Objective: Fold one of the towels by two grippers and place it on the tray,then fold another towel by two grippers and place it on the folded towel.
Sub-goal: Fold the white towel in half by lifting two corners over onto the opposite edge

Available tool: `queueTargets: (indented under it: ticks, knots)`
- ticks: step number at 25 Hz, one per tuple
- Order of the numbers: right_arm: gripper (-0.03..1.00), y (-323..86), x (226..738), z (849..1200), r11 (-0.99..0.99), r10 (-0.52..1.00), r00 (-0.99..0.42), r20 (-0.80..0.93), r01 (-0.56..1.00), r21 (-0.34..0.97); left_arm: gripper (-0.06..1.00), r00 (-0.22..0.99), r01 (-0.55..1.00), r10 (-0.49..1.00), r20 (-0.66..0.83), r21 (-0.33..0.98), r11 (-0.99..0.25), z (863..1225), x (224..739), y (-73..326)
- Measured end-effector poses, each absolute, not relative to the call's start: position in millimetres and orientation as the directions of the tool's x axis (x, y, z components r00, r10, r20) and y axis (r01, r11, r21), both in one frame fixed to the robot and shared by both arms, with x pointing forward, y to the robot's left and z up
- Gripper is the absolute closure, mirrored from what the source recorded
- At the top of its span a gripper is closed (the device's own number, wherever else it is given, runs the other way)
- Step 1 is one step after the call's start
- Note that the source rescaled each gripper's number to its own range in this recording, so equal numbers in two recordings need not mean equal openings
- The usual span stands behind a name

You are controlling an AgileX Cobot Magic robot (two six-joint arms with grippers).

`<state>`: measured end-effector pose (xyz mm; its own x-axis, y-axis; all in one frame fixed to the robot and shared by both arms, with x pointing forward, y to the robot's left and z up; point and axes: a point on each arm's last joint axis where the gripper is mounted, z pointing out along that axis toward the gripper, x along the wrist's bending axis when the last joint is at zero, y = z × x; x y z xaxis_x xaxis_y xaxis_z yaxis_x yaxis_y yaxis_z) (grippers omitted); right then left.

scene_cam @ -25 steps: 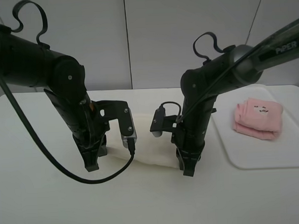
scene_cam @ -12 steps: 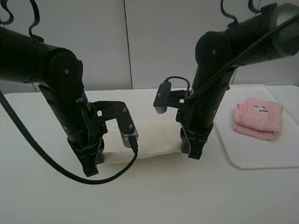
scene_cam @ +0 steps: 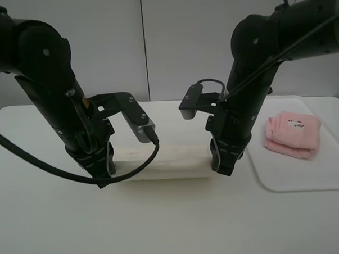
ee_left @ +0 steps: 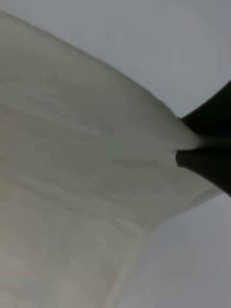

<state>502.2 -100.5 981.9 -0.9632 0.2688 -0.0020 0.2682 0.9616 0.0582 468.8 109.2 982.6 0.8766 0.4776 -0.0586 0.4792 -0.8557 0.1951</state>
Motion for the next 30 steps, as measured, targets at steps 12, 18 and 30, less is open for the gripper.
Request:
queueTargets:
  ticks: [12,18,30]
  knots:
    - [0.97,-101,496,984,0.954,0.294,-0.954,0.056,0.297,0.045,0.94,0.84,0.542,0.533,-0.1,0.177,-0.821,988,463,111]
    - [0.97,-99,500,983,0.953,0.292,-0.956,0.027,0.294,0.07,0.94,0.782,0.622,0.619,-0.071,0.145,-0.769,974,472,110]
    - [0.97,-85,524,964,0.956,0.279,-0.959,-0.054,0.272,0.112,0.94,0.677,0.716,0.735,0.031,0.206,-0.667,953,493,107]
